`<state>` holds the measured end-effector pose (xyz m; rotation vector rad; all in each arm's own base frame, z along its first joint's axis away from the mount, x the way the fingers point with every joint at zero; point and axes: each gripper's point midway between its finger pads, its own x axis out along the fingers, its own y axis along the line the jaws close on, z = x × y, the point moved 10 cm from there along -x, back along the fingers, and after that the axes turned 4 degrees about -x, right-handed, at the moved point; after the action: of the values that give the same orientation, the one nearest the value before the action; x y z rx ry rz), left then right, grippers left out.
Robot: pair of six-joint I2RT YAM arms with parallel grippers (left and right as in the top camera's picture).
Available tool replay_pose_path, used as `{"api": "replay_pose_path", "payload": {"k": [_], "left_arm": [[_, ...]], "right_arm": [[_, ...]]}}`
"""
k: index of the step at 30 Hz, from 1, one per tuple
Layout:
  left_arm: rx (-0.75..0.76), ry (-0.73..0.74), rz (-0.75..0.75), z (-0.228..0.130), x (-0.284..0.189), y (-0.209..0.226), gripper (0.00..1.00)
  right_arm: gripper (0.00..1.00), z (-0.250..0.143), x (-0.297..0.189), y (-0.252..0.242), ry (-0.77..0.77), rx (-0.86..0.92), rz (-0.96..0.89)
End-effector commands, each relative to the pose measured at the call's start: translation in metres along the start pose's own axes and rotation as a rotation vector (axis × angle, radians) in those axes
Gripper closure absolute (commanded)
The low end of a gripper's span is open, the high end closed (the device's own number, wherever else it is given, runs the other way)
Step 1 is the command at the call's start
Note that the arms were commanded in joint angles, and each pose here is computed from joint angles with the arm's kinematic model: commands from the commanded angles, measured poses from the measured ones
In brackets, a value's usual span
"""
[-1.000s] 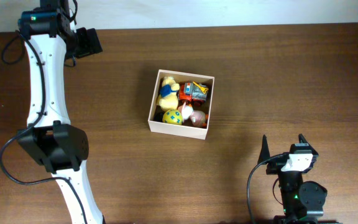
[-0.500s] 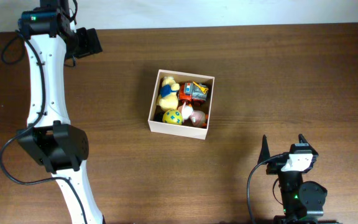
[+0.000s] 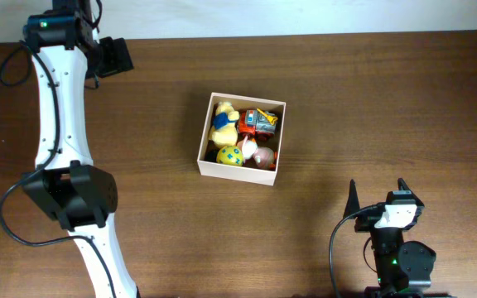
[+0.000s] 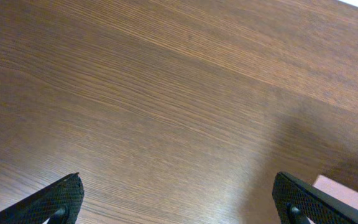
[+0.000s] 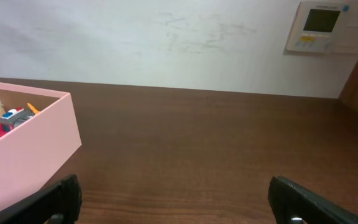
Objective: Pack container
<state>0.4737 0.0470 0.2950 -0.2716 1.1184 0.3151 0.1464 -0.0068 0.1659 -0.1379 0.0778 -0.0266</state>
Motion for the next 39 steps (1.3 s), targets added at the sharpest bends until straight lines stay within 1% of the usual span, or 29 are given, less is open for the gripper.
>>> {"api": "replay_pose_path", "payload": {"k": [1, 5, 9, 15, 23, 27, 31, 35, 39], "left_arm": [[-0.045, -0.066, 0.018, 0.009, -0.020, 0.017, 0.01], [-0.053, -0.161, 0.017, 0.009, -0.066, 0.024, 0.01], [-0.077, -0.311, 0.088, -0.003, -0.139, 0.040, 0.01], [-0.088, -0.428, 0.096, -0.048, -0.229, 0.055, 0.01], [-0.074, -0.527, 0.054, -0.116, -0.309, 0.071, 0.01], [-0.089, -0.597, 0.030, -0.146, -0.340, 0.084, 0.01], [-0.100, -0.649, 0.012, -0.171, -0.358, 0.093, 0.01], [-0.108, -0.686, -0.001, -0.185, -0.359, 0.098, 0.01], [-0.116, -0.723, -0.014, -0.195, -0.345, 0.100, 0.01]], "right_arm": [[0.01, -0.001, 0.000, 0.000, -0.006, 0.001, 0.007], [0.01, -0.001, 0.000, 0.000, -0.006, 0.001, 0.007], [0.01, -0.001, 0.000, 0.000, -0.006, 0.001, 0.007], [0.01, -0.001, 0.000, 0.000, -0.006, 0.001, 0.007], [0.01, -0.001, 0.000, 0.000, -0.006, 0.001, 0.007], [0.01, -0.001, 0.000, 0.000, -0.006, 0.001, 0.007], [0.01, -0.001, 0.000, 0.000, -0.006, 0.001, 0.007], [0.01, -0.001, 0.000, 0.000, -0.006, 0.001, 0.007], [0.01, -0.001, 0.000, 0.000, -0.006, 0.001, 0.007]]}}
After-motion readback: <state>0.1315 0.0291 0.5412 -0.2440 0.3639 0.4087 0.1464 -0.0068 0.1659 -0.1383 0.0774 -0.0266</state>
